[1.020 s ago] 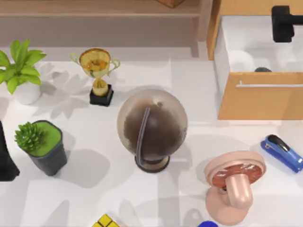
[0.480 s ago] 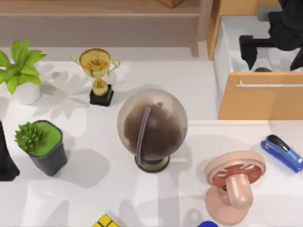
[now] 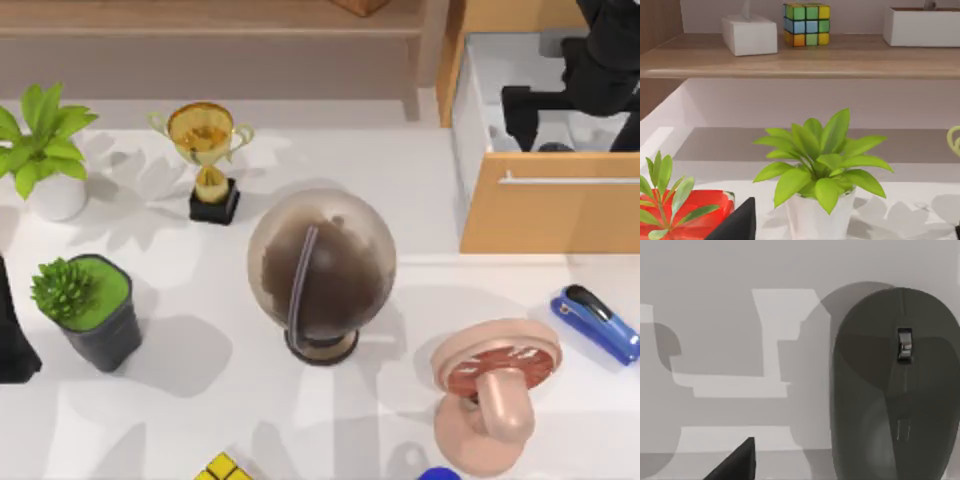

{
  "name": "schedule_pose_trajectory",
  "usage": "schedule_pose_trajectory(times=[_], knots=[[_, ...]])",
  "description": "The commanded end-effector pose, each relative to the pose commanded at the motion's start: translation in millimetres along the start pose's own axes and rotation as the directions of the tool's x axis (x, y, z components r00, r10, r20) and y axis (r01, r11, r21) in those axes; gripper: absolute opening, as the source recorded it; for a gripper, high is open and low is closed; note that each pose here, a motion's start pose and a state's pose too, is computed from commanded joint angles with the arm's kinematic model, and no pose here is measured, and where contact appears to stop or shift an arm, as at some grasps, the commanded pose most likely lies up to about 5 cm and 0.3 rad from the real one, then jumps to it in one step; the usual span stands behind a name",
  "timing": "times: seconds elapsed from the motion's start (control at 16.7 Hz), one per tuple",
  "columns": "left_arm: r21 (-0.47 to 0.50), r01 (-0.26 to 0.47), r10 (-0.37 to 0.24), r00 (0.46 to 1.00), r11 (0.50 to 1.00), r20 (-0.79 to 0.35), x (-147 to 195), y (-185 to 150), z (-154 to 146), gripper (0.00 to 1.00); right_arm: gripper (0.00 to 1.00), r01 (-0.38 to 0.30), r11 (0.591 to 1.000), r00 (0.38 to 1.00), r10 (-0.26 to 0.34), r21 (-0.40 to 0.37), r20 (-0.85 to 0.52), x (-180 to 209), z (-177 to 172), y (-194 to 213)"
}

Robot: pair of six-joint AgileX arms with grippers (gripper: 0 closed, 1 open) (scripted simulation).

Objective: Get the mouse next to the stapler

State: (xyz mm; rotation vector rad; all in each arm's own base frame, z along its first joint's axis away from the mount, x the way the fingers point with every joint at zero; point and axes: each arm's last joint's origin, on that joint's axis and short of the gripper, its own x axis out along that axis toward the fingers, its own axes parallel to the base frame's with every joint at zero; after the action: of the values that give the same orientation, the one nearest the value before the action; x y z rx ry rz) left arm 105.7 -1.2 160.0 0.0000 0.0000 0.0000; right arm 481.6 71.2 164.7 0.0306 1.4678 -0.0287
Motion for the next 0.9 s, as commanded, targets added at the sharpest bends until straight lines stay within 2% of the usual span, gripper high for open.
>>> schedule_pose_trajectory(times=[0.9], knots=[[0.000,0.000,0.000,1.000,1.000,0.000,0,0,0,1.00,1.00,0.005,1.000,1.000,-0.005,0.003,-0.004,10,-1,2]])
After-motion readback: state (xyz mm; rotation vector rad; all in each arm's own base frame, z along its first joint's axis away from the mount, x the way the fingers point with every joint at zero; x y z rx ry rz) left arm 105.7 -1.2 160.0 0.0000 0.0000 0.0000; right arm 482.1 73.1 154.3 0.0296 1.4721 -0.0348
